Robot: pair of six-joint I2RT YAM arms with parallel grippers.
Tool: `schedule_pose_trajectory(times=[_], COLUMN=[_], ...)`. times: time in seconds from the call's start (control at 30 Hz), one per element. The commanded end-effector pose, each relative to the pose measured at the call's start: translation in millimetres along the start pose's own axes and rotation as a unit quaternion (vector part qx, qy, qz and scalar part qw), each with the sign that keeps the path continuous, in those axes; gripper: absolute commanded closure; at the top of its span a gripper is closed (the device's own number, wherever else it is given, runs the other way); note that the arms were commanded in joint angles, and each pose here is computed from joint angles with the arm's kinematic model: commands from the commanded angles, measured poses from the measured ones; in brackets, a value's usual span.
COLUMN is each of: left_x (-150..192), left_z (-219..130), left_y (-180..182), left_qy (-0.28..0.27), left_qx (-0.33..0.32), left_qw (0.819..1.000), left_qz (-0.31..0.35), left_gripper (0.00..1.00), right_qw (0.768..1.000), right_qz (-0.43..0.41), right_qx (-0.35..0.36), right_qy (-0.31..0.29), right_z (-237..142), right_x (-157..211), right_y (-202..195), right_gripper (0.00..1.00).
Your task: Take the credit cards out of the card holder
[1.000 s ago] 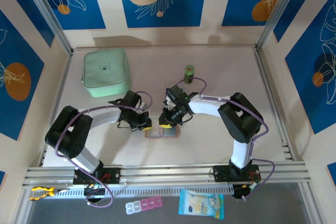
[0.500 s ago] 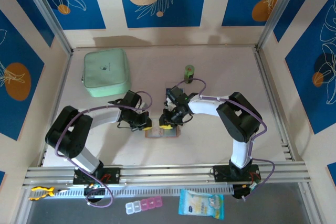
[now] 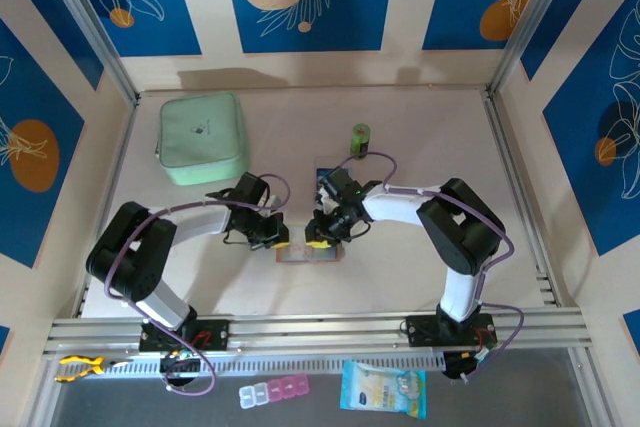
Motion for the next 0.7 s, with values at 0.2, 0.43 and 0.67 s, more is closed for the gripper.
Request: schedule_pose_trajectory(times=[0.2,0.43,0.67], left_x=[7,7,8], left_z=[7,7,7], left_y=[16,16,16], left_qy=[0.014,0.013,0.014], left_qx=[-0.032,-0.031,-0.032], left_qw=[0.999,0.999,0.999], left_qz=[-0.008,-0.010,-0.009], left_gripper=[1.00,1.00,1.00], right_qw=[1.000,0.999,0.999], right_qz=[0.006,-0.007,0.003], right_qx=[-0.021,-0.038,-0.033], right_qy=[-0.002,-0.020,-0.023], right_z=[-5,-12,-14], right_x=[2,1,4], right_y=[1,7,2], right_gripper=[0.76,0.76,0.76])
Point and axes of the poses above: each hand's point on the last joint's axis, 136 mm out from that joint toward the fingers, its own z axis out along the fingers, its own y axis along the line the jaws close on, x = y × z, the point moved 5 cm from there along -z, back along the fingers, and after that the axes turned 8 degrees about -z, right-handed, at the moved point
